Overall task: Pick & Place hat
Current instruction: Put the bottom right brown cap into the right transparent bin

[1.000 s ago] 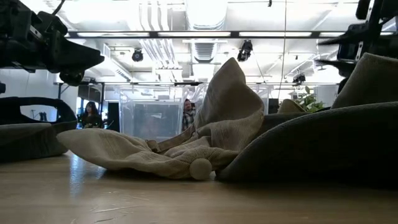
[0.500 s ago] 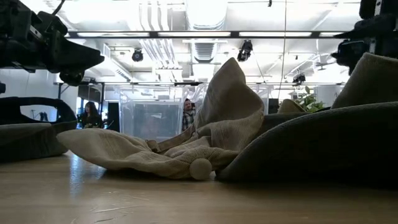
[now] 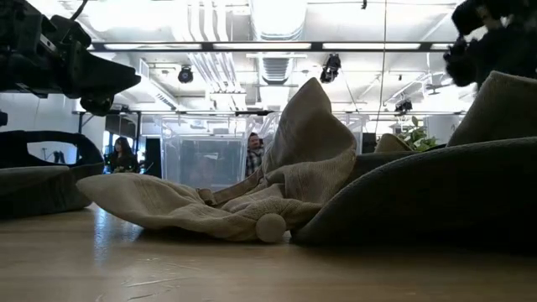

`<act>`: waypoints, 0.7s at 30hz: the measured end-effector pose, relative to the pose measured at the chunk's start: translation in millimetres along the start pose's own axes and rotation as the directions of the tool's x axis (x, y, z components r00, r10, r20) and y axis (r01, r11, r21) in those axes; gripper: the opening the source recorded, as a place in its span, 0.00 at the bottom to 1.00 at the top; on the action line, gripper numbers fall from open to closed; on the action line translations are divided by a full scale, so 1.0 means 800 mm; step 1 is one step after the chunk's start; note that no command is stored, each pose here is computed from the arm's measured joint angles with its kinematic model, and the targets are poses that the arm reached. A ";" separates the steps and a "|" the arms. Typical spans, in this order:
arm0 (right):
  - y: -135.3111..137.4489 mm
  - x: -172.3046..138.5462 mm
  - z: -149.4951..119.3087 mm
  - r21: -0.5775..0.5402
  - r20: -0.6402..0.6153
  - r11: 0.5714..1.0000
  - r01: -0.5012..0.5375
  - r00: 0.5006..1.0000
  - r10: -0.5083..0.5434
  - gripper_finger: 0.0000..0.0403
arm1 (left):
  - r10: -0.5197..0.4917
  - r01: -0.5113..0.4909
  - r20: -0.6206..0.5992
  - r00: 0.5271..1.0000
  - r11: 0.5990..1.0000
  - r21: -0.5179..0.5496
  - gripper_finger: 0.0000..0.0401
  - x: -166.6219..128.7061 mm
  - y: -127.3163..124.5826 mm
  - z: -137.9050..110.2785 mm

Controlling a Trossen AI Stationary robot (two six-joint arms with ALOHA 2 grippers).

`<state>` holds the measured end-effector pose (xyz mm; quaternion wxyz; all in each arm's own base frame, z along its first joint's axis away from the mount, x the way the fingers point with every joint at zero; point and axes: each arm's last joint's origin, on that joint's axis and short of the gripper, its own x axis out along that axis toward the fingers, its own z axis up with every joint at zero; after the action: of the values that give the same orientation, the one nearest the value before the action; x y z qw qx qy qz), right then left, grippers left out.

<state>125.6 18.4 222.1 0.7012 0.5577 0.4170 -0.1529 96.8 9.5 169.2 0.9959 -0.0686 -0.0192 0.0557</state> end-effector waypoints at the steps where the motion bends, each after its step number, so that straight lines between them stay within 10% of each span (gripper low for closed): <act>1: 0.006 -0.008 -0.001 -0.005 -0.028 0.997 0.080 0.996 -0.080 0.32 | 0.000 0.000 0.000 1.000 1.000 0.000 0.23 0.000 0.000 0.000; 6: 0.030 -0.028 -0.013 -0.062 -0.213 0.948 0.313 0.924 -0.319 0.32 | 0.000 0.000 -0.001 1.000 1.000 0.000 0.23 0.000 0.000 0.000; 21: 0.066 0.018 -0.082 -0.185 -0.514 0.947 0.264 0.795 -0.322 0.64 | 0.000 0.000 -0.002 1.000 1.000 0.000 0.23 0.000 0.000 0.000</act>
<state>143.2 99.2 243.6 0.5518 0.4695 0.6851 -0.0755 96.8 9.5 169.0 0.9959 -0.0687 -0.0183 0.0558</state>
